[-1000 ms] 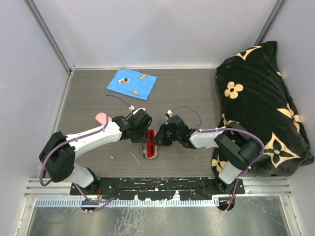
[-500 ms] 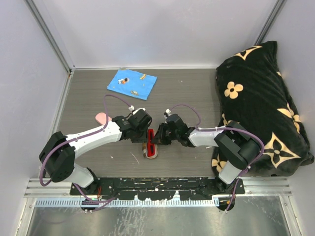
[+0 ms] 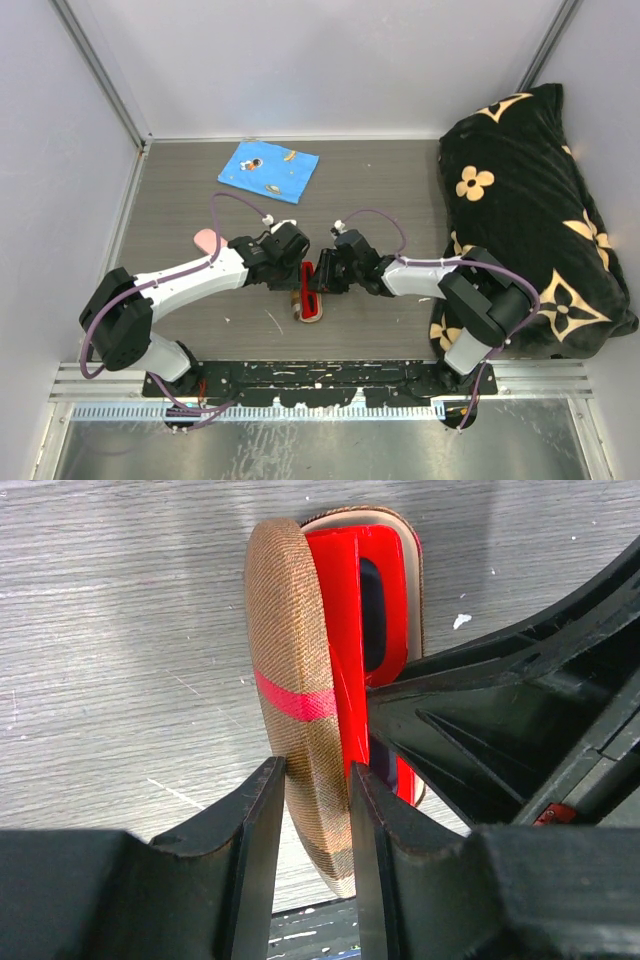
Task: Organize the sunglasses
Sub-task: Place the sunglasses in the sunglasses case.
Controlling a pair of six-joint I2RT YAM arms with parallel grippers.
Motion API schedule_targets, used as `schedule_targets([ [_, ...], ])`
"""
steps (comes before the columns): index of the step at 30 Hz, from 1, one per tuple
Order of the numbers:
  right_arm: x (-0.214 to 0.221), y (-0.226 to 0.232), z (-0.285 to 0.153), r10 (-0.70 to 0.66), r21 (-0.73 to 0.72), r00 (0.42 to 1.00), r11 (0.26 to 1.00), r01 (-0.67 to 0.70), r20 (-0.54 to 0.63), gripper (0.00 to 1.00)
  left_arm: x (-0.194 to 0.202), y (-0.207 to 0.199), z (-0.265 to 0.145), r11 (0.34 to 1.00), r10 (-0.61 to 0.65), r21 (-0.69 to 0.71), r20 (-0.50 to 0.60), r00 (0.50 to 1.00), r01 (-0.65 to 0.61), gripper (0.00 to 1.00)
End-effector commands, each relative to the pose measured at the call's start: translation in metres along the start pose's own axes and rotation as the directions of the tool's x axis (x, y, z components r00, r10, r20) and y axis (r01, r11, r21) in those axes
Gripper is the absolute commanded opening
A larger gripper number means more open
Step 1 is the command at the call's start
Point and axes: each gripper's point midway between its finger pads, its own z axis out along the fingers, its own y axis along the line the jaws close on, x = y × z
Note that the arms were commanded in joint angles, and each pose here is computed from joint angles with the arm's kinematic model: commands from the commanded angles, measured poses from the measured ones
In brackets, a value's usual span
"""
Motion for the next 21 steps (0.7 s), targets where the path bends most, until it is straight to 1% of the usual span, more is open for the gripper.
schedule_targets([
  [1,-0.022,0.018,-0.012,-0.064,-0.001,0.995,0.998,0.064,0.076,0.34,-0.007,-0.007,-0.009,0.999,-0.017,0.039,0.033,0.999,0.016,0.33],
  [15,-0.031,0.014,-0.03,-0.124,0.071,0.986,0.991,0.117,0.11,0.35,-0.006,-0.007,-0.008,0.999,-0.016,0.039,0.03,0.999,0.015,0.33],
  [21,-0.03,0.011,-0.032,-0.142,0.082,0.985,0.988,0.134,0.102,0.36,-0.007,-0.009,-0.008,0.999,-0.015,0.043,0.031,0.999,0.014,0.33],
])
